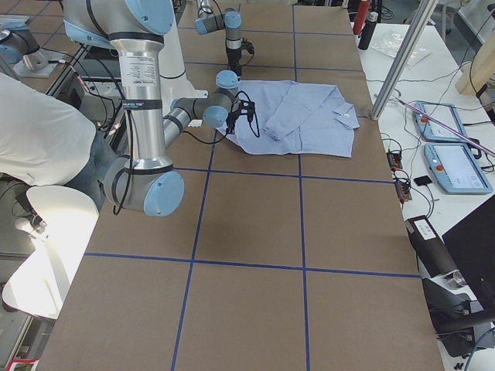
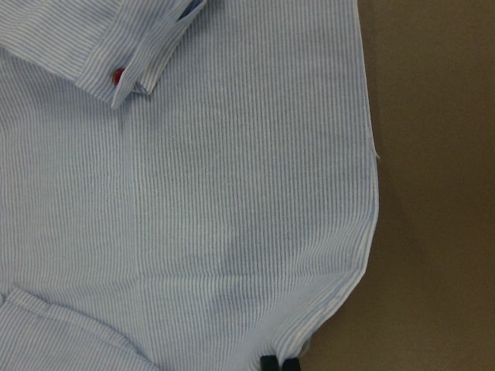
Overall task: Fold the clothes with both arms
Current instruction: 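Move both grippers down to the hem corners nearest the robot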
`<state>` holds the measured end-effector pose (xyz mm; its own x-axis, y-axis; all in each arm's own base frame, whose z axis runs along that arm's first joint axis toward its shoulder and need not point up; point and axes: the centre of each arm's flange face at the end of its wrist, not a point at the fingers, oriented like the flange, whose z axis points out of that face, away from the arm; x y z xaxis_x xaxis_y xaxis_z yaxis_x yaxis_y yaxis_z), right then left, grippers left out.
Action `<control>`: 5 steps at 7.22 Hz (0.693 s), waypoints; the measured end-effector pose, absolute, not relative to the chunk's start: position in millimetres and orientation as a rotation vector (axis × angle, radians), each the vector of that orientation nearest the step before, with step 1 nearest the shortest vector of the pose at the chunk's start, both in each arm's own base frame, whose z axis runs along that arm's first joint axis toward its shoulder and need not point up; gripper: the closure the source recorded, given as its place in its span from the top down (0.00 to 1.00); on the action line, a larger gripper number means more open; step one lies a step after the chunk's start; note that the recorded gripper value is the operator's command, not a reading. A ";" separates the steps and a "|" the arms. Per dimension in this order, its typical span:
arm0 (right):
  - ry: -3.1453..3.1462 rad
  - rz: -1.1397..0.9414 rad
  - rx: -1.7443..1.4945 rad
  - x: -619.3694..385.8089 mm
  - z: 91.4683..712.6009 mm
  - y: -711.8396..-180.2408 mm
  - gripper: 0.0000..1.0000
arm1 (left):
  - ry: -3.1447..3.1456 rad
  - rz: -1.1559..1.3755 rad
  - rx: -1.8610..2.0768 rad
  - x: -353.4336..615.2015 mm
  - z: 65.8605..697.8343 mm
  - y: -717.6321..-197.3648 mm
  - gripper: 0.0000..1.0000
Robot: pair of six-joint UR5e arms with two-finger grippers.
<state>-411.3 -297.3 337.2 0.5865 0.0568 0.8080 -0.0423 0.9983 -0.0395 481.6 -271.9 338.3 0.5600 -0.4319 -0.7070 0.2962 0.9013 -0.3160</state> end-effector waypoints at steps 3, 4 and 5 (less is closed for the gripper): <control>-0.943 0.060 -0.016 -410.3 336.8 -298.6 0.00 | 0.876 -0.422 -0.172 484.8 339.0 -266.5 0.52; -0.943 0.060 -0.016 -410.2 336.6 -298.5 0.00 | 0.873 -0.416 -0.177 485.9 338.8 -262.3 0.50; -0.944 0.060 -0.016 -410.1 336.3 -298.4 0.00 | 0.870 -0.412 -0.181 486.1 338.9 -258.9 0.49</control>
<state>-410.1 -298.4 336.3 0.5850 0.0583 0.8089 -0.0444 0.9982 -0.0398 486.1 -258.9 338.9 0.5727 -0.4221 -0.7028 0.2768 0.9065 -0.3188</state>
